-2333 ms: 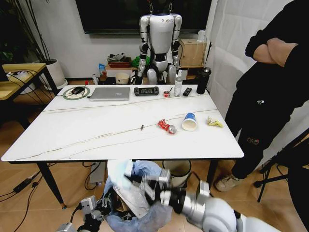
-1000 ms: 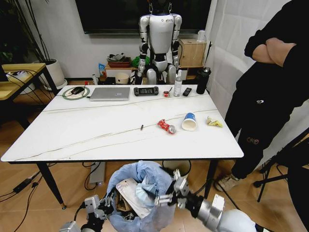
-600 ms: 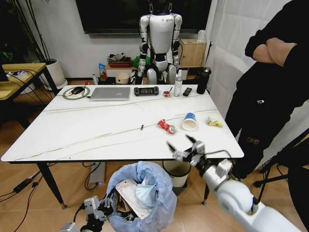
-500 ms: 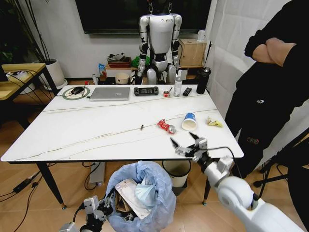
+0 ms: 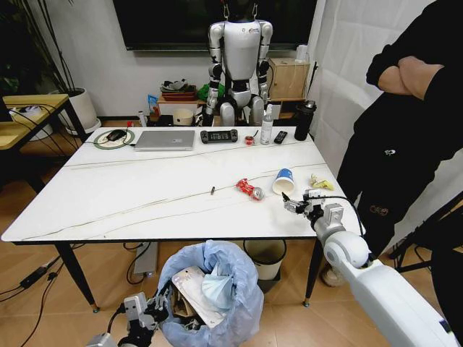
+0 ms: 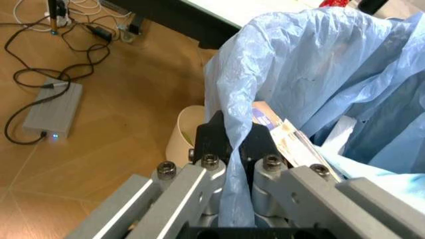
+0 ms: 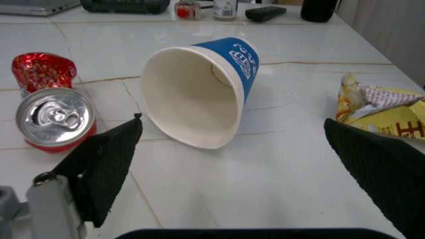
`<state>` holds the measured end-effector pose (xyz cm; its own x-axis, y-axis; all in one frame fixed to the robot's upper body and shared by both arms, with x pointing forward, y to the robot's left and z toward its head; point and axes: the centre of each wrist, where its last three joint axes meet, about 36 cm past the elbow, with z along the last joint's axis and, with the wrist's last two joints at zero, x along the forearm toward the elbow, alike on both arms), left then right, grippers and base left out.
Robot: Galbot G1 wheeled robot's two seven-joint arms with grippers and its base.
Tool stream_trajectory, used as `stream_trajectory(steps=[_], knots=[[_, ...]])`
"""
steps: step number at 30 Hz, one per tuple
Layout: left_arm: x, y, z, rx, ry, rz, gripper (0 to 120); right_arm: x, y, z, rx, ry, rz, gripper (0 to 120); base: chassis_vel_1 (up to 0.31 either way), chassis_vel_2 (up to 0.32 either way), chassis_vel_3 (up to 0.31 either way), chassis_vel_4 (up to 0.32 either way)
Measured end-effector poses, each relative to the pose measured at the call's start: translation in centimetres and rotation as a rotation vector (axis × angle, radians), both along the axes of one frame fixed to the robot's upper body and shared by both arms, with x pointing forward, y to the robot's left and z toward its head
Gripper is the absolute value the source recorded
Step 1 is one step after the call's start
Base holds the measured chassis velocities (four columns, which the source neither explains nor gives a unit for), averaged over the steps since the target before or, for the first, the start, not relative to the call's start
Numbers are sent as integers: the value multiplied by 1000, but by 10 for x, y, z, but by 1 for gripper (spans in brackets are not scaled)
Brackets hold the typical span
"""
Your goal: Pick up the trash bin and place the trash from the table into it.
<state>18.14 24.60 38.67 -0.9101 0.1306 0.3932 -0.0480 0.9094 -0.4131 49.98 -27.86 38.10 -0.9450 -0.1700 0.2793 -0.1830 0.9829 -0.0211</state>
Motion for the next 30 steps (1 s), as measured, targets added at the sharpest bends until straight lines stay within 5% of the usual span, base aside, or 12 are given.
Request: stream_trajectory(steps=[12, 25, 30], knots=[[0, -1, -3, -4, 3, 8, 0, 55, 2, 0, 16, -12, -26, 53, 0, 0, 0, 0], [1, 1, -4, 0, 2, 10, 0, 57, 0, -7, 15, -7, -28, 6, 0, 0, 0, 0], [2, 2, -4, 0, 2, 9, 0, 55, 2, -5, 22, -9, -25, 0, 0, 0, 0, 0]])
